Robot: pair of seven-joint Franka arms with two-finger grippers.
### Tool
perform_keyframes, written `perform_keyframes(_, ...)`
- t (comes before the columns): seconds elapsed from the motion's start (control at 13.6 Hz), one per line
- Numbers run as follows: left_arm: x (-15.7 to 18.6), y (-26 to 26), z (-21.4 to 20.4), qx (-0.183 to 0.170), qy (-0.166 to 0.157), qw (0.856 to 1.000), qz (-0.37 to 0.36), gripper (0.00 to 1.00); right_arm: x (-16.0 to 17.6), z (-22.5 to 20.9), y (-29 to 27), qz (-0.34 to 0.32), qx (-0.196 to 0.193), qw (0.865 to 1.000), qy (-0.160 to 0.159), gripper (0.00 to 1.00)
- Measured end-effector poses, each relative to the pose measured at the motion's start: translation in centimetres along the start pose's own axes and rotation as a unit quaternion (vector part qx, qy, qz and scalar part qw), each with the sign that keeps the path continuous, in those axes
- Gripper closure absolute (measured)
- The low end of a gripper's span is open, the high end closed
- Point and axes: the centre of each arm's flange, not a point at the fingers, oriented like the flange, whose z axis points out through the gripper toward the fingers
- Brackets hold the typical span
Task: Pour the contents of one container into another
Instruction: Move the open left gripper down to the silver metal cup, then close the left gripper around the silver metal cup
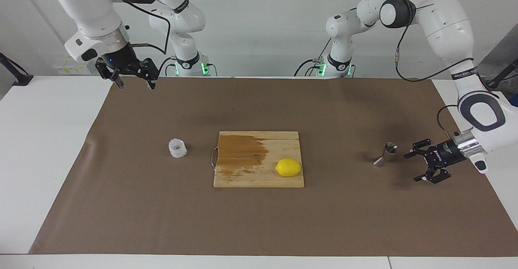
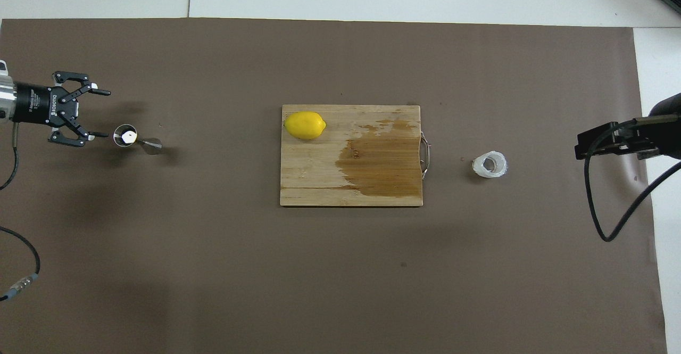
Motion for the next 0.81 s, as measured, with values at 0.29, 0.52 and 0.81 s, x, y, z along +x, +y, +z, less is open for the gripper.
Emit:
perform_keyframes(0.29, 0.9, -2.3, 2.0, -0.007, -0.027, 0.999, -0.037, 0.0, 0.0, 0.0, 0.0, 0.0, 0.0, 1.0, 0.0, 0.0)
perform_keyframes(0.52, 1.2, -4.0, 2.8, -0.012, -0.044, 0.997, -0.06, 0.0, 0.0, 0.0, 0.0, 0.0, 0.0, 1.0, 0.0, 0.0)
perform_keyframes(0.81, 1.4, -5.4, 3.6, -0.02, -0.058, 0.995, -0.082, 0.0, 0.0, 0.0, 0.0, 0.0, 0.0, 1.0, 0.0, 0.0)
